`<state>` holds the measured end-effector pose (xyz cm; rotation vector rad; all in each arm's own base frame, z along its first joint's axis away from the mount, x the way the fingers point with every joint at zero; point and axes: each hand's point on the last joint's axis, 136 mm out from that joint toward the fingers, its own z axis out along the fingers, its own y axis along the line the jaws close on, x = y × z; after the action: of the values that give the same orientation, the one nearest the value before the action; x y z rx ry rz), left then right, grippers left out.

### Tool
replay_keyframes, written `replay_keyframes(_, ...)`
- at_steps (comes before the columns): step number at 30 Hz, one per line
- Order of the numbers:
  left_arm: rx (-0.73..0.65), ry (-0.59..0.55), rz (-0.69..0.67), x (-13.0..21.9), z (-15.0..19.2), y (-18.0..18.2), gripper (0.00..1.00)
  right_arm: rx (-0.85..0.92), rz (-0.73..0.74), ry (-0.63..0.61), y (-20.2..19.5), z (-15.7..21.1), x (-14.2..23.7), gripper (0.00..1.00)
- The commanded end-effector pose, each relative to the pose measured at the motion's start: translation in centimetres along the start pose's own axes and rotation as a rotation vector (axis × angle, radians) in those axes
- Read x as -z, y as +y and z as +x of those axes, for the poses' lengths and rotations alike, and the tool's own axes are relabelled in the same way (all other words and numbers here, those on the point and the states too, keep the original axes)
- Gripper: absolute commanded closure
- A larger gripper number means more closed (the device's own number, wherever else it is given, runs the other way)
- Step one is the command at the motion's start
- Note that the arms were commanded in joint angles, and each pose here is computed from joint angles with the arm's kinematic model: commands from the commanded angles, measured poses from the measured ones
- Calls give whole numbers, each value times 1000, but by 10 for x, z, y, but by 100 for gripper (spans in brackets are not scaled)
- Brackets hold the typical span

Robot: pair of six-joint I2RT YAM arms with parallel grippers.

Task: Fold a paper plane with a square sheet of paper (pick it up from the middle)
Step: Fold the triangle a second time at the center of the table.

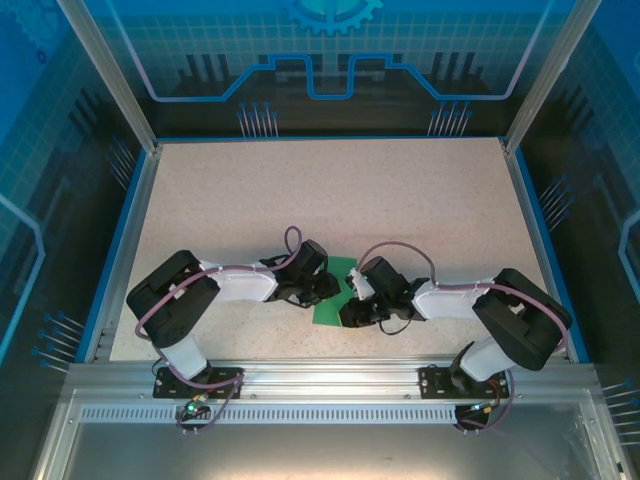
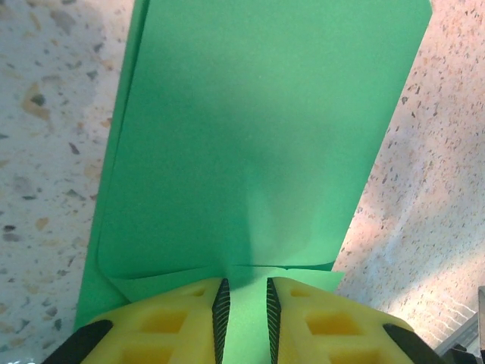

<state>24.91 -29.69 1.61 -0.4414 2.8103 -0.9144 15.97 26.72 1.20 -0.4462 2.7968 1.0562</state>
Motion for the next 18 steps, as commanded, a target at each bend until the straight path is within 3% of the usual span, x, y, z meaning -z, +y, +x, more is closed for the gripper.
replay_keyframes(1,5,10,-104,-5,3,28,74,-103,75,120,-27,42,4,82)
replay_keyframes(14,1,11,-104,-4,4,28,74,-173,92,133,-42,60,17,80)
replay_keyframes(18,1,12,-100,-5,4,27,74,-144,66,97,-27,45,26,80)
